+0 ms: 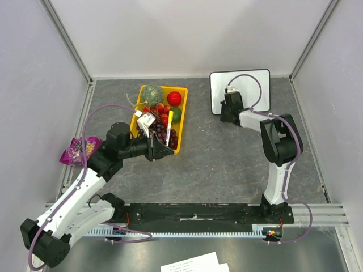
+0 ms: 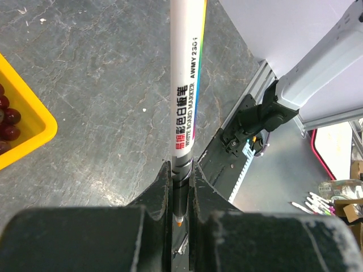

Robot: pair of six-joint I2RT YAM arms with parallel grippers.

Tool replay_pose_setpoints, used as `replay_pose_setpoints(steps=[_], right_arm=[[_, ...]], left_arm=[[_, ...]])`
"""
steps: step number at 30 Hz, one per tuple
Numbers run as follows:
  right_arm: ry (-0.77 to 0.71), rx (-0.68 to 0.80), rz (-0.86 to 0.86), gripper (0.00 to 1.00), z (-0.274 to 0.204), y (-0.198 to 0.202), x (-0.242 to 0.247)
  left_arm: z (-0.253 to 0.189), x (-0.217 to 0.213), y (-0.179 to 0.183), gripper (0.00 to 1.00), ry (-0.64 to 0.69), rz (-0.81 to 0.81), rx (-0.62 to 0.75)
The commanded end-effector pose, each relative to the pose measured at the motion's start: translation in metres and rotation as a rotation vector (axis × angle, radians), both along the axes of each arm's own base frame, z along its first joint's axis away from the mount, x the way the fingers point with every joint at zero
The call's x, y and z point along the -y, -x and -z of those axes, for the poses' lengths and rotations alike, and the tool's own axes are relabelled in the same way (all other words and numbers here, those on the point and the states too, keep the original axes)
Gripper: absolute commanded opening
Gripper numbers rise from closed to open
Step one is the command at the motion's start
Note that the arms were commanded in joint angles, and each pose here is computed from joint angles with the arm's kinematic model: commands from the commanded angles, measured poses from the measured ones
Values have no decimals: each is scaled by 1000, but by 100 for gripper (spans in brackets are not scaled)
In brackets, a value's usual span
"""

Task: Write a sentence on the whiteboard
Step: Move the whiteboard to the center of the board.

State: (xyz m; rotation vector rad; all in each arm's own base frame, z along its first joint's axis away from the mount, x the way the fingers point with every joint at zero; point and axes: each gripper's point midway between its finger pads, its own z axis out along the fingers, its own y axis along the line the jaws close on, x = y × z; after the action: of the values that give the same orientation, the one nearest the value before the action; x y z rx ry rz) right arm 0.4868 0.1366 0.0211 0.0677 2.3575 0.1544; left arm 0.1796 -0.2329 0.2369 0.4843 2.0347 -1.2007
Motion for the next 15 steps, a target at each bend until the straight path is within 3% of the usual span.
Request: replay_pose_setpoints(steps=[1, 15], right_arm=[[-16, -175, 24, 0, 30, 72, 2], [-77, -201, -17, 0, 30, 198, -27]], left_arm=[[-12, 2, 6, 2, 59, 20, 14], [-23, 1, 16, 2, 103, 28, 3]])
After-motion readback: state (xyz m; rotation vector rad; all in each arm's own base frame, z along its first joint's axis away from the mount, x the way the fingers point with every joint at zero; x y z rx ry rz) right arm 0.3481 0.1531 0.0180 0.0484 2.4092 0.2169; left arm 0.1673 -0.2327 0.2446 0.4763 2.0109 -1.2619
